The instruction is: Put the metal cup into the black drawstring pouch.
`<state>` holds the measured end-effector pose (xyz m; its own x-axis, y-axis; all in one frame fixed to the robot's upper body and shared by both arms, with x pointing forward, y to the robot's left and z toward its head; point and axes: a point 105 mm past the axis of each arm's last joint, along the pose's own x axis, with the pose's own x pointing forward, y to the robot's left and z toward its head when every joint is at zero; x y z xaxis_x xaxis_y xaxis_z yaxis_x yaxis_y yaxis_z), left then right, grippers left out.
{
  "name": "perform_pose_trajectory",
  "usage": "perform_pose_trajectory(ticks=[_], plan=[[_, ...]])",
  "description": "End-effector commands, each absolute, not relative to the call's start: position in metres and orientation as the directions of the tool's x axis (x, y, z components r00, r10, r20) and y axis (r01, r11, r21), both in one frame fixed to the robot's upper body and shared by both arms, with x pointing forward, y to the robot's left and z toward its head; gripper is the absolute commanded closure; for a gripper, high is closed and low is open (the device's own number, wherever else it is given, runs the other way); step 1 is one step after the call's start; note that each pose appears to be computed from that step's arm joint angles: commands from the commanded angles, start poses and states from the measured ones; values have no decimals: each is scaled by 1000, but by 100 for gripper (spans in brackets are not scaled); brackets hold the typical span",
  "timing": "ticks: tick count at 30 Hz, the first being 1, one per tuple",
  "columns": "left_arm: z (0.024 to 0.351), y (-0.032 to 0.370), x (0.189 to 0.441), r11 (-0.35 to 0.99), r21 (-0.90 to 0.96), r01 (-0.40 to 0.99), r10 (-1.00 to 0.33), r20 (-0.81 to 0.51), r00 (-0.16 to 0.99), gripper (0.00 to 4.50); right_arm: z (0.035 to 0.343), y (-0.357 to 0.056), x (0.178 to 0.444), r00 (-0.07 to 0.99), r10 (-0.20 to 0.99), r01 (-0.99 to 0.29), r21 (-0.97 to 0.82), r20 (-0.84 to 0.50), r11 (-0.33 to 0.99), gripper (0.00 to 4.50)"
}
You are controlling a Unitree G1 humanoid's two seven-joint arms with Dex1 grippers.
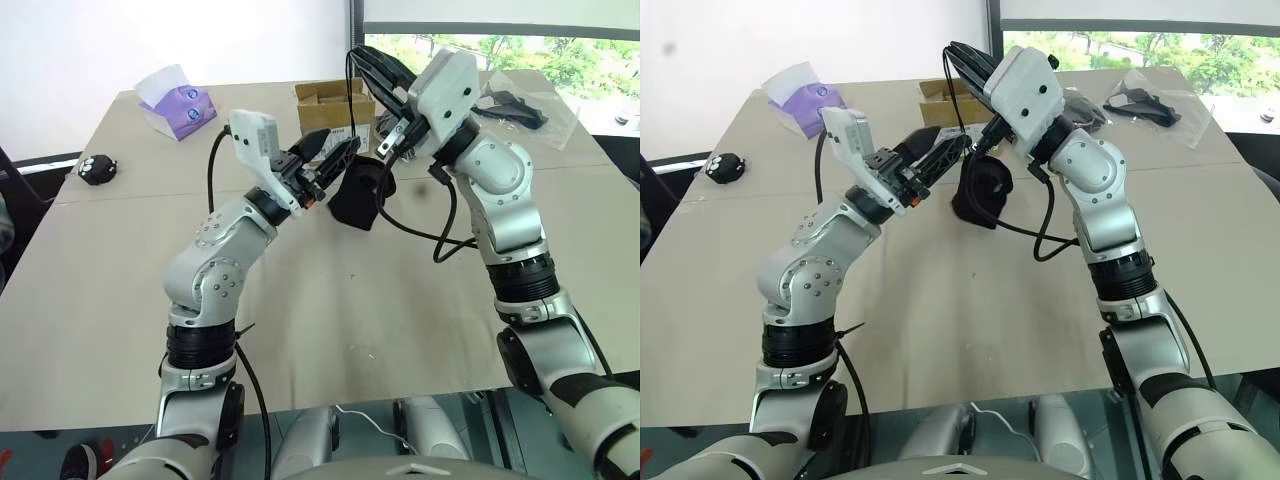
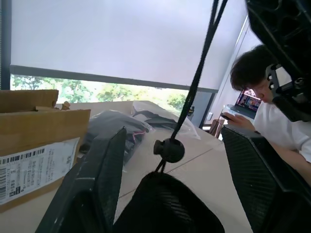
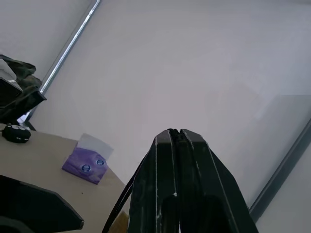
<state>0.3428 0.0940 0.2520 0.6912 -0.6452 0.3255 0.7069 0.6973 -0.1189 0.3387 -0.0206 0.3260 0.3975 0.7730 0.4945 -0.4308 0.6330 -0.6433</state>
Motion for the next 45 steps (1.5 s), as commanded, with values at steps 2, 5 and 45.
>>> perform_pose_trajectory(ticks=[2,5,45], plan=[[261,91,340,687,-78,723,-656,361,663,131,341,-16,321,331,781,-426,-654,530,624,450],[260,88,337,673,-85,735,-666,364,652,131,342,-14,319,325,784,-431,-655,529,620,450],[229,91,321,642,-82,763,-710,313,631,230,435,-110,321,287,251,93,-287,925,953,450]])
